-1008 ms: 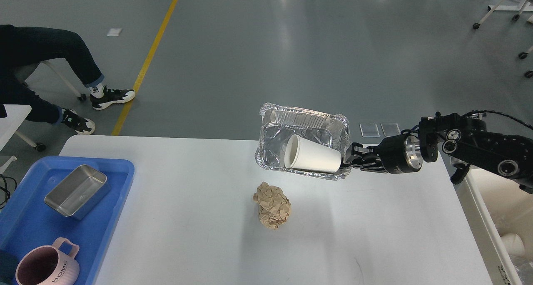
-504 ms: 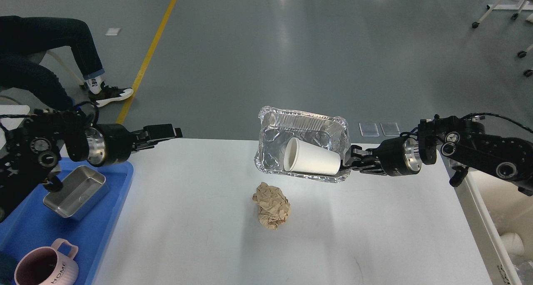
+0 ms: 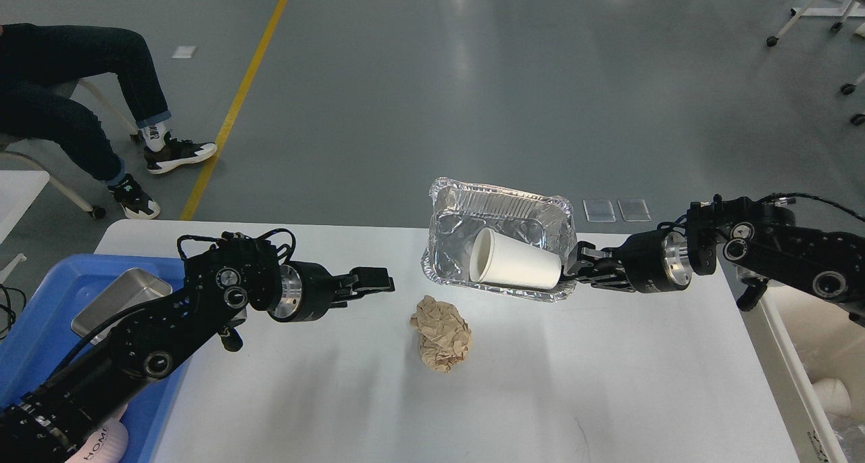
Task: Tidy desktop
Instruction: 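Reach the left gripper to the crumpled paper ball and grasp it, then lift the paper ball over and drop it into the foil tray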
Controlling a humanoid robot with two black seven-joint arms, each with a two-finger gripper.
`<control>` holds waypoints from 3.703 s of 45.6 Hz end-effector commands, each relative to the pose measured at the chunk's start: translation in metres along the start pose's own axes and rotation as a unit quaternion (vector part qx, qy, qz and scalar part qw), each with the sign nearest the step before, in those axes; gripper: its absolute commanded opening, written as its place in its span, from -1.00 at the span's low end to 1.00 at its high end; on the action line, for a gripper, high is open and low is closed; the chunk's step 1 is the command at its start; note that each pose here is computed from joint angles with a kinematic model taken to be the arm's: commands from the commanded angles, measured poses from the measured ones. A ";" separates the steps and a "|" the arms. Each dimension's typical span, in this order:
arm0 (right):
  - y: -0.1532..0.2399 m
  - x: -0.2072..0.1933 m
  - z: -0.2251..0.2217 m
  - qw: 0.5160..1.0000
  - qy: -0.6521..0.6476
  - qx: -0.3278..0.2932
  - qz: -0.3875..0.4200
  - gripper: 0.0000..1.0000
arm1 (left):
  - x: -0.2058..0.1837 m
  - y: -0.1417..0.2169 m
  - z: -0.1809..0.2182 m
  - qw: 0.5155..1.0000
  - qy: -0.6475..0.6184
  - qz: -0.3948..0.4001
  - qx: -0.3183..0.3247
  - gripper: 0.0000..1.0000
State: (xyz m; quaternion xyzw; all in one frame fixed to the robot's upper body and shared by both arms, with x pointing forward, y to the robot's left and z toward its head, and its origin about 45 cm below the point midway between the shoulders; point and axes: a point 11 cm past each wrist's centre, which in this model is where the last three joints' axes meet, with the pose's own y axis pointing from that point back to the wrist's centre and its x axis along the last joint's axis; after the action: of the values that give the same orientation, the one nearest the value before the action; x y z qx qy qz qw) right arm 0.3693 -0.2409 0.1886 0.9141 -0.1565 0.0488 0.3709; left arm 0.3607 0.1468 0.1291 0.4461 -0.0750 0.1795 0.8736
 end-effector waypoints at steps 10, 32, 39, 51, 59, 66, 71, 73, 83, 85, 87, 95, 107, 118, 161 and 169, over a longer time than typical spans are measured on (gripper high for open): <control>-0.002 -0.003 0.004 1.000 -0.004 -0.001 -0.001 -1.00 | -0.015 -0.026 0.008 1.000 0.016 -0.010 0.007 0.97; 0.005 -0.001 0.010 1.000 -0.009 -0.007 0.007 -1.00 | -0.028 -0.057 0.028 0.999 0.040 -0.031 0.000 0.76; 0.005 -0.001 0.011 1.000 -0.010 -0.007 0.007 -1.00 | -0.036 -0.063 0.032 0.999 0.019 -0.044 0.011 0.30; 0.011 0.001 0.016 1.000 -0.015 -0.010 0.013 -1.00 | -0.041 -0.076 0.044 0.999 0.012 -0.041 0.020 -0.33; 0.012 0.000 0.017 1.000 -0.019 -0.010 0.013 -1.00 | -0.044 -0.075 0.046 0.997 -0.026 -0.063 0.035 -0.98; 0.012 -0.001 0.017 1.000 -0.019 -0.010 0.012 -1.00 | -0.047 -0.072 0.044 0.994 -0.042 -0.095 0.044 -1.00; 0.012 -0.001 0.017 1.000 -0.019 -0.010 0.012 -1.00 | -0.041 -0.065 0.038 0.993 -0.047 -0.095 0.050 -1.00; 0.012 -0.001 0.017 1.000 -0.019 -0.010 0.013 -1.00 | -0.034 -0.058 0.030 0.993 -0.051 -0.092 0.056 -1.00; 0.011 -0.001 0.018 1.000 -0.019 -0.011 0.011 -1.00 | 0.001 0.005 -0.016 0.993 -0.084 -0.059 0.065 -1.00; 0.011 -0.001 0.018 1.000 -0.019 -0.011 0.011 -1.00 | 0.015 0.027 -0.027 0.992 -0.092 -0.043 0.068 -1.00; 0.010 -0.001 0.019 1.000 -0.019 -0.012 0.010 -1.00 | 0.022 0.044 -0.037 0.992 -0.097 -0.035 0.071 -1.00; 0.008 -0.002 0.018 1.000 -0.019 -0.011 0.009 -1.00 | 0.055 0.108 -0.055 0.994 -0.084 0.016 0.069 -1.00; 0.008 -0.004 0.019 1.000 -0.019 -0.012 0.007 -1.00 | 0.128 0.168 -0.021 0.989 -0.056 0.134 0.016 -1.00; -0.004 -0.013 0.014 1.000 -0.018 -0.005 -0.011 -1.00 | 0.165 0.163 0.041 0.986 -0.059 0.154 -0.036 -1.00; -0.023 -0.024 0.005 0.999 -0.012 0.002 -0.031 -1.00 | 0.101 0.043 0.227 0.983 -0.176 -0.012 -0.045 -1.00; -0.023 -0.023 0.004 0.999 -0.011 0.002 -0.030 -1.00 | 0.086 0.026 0.215 0.982 -0.182 -0.033 -0.025 -1.00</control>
State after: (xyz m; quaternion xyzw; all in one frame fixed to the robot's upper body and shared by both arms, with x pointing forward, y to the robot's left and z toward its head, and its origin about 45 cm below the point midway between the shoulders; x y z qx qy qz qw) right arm 0.3545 -0.2229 0.1648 0.9193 -0.1329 0.0269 0.3695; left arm 0.4421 0.0114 0.3173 0.4393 -0.2287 0.0782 0.8653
